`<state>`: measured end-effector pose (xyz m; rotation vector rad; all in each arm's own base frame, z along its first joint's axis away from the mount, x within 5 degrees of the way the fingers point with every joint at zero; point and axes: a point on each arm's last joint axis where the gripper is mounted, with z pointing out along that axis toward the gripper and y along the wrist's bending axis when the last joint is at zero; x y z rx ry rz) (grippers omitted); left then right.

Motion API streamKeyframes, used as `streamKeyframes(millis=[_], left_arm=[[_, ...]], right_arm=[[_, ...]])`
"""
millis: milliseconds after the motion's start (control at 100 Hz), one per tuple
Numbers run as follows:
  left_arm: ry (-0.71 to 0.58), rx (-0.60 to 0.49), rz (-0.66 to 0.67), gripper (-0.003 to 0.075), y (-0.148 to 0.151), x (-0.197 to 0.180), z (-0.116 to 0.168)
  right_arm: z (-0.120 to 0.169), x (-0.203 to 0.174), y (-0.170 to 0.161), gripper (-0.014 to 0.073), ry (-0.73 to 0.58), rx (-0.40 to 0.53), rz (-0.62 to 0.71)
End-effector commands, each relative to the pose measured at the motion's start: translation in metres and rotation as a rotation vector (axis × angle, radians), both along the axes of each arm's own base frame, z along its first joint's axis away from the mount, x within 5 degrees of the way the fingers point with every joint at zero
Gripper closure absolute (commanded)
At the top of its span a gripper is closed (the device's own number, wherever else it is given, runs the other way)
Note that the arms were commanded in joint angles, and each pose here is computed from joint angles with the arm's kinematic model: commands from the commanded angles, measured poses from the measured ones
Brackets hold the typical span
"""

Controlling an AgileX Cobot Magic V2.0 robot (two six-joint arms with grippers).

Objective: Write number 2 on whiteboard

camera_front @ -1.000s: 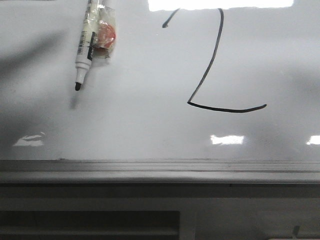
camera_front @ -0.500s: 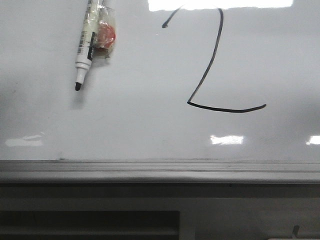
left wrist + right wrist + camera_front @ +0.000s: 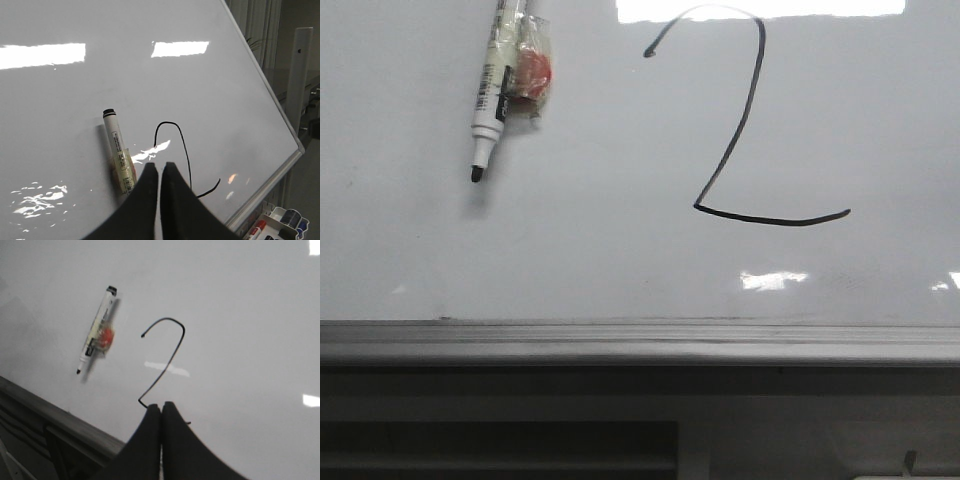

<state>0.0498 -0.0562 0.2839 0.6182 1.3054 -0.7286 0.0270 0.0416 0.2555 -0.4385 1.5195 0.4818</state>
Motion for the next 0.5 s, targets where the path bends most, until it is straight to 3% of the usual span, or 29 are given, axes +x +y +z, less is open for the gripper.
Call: streamKeyframes(millis=[0, 490], left_arm=[[-0.038, -0.058, 0.011, 0.074, 0.01, -0.0042, 0.0034], [0.005, -0.116, -0.014, 0.074, 0.0164, -0.0087, -0.0031]], right_arm=[[0.0037, 0.0024, -0.0033, 0.065, -0.022, 0.07, -0.044], [0.0059, 0.0043, -0.0066, 0.065, -0.041, 0.098, -0.084]])
